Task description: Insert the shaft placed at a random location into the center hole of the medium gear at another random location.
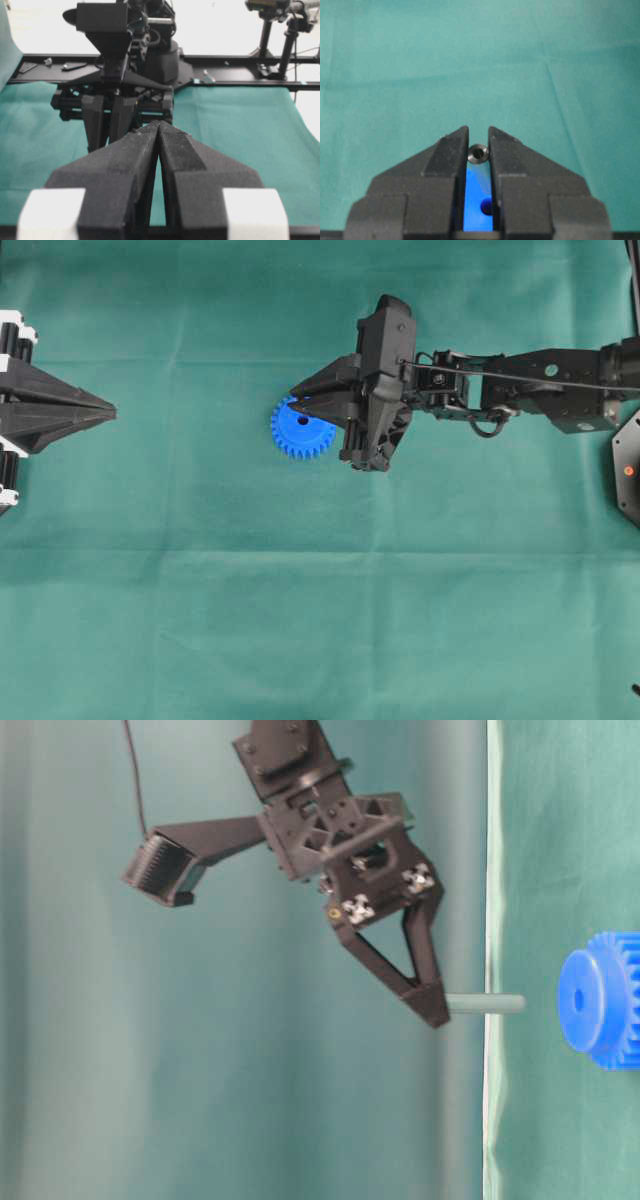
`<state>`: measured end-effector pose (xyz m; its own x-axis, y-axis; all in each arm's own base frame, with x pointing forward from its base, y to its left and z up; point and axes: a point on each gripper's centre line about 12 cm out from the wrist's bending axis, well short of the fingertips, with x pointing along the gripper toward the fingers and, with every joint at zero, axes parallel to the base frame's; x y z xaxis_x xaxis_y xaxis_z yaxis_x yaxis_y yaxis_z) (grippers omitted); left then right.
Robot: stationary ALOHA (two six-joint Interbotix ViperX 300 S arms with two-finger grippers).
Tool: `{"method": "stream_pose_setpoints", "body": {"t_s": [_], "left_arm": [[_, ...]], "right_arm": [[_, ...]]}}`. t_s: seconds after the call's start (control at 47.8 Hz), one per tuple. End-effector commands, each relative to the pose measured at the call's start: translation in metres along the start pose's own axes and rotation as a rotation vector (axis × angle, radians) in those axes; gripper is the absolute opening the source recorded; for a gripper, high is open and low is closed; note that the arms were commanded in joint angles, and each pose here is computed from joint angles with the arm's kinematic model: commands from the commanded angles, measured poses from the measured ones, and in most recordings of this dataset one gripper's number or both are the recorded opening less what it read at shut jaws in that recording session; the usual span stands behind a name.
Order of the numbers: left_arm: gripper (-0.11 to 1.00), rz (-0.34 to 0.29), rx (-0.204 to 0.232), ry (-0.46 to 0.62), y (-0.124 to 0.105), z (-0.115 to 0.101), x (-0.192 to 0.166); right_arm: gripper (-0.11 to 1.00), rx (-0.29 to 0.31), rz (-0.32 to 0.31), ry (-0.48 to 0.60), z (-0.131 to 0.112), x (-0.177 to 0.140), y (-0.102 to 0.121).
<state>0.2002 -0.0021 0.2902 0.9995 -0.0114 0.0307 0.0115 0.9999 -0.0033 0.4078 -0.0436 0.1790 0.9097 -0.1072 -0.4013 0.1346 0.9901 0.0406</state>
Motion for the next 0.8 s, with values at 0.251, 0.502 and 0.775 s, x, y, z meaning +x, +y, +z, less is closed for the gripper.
{"method": "stream_pose_setpoints", "body": {"t_s": [0.251,0.502,0.775], "left_arm": [[0.0,-0.004,0.001,-0.028,-0.001,0.01,0.003],[0.0,-0.004,0.001,-0.028,-0.001,0.01,0.003],[0.0,-0.004,0.001,-0.023,-0.001,0.009,0.003]], "right_arm": [[0.12,0.002,0.005,-0.037,0.015,-0.005,0.002],[0.12,0.019,-0.001,-0.011,-0.006,0.011,0.001],[0.12,0.035,-0.011,0.02,-0.024,0.022,-0.001]]}}
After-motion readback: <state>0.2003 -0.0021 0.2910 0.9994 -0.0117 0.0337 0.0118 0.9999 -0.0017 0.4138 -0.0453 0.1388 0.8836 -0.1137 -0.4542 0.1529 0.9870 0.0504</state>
